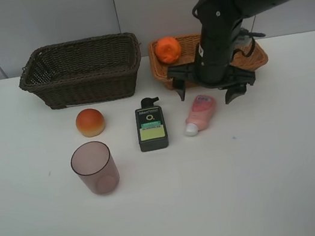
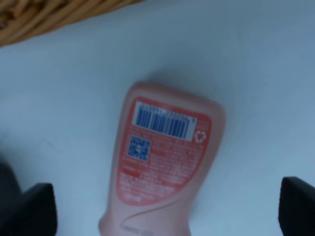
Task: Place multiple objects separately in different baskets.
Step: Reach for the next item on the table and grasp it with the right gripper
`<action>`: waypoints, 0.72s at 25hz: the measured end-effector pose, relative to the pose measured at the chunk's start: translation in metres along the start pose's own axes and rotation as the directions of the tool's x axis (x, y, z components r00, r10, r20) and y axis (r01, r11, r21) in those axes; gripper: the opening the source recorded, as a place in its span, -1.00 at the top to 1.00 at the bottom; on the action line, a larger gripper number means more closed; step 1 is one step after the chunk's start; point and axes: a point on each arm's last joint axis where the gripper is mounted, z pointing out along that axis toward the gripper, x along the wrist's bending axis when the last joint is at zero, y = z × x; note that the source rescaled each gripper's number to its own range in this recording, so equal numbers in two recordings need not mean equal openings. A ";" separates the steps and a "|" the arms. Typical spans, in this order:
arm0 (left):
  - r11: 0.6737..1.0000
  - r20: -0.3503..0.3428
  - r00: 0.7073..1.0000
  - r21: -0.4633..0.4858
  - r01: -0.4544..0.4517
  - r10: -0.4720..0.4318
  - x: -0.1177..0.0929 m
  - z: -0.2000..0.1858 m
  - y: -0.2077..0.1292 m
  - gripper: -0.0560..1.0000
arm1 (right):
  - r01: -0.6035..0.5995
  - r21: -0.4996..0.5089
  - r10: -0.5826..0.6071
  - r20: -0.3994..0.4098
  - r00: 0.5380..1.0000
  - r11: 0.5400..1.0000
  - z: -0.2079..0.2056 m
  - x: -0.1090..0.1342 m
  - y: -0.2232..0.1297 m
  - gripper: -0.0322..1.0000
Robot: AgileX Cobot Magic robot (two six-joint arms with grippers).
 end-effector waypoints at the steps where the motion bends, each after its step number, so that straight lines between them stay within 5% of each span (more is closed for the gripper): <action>1: 1.000 0.000 1.000 0.000 0.000 0.000 0.000 0.000 0.000 -0.86 | -0.015 -0.003 0.015 -0.007 1.000 1.000 0.002 0.001 0.000 -1.00; 18: 1.000 0.000 1.000 0.000 0.000 0.000 0.000 0.000 0.000 -0.86 | -0.026 0.039 0.023 0.085 0.996 0.999 0.038 0.016 0.009 -1.00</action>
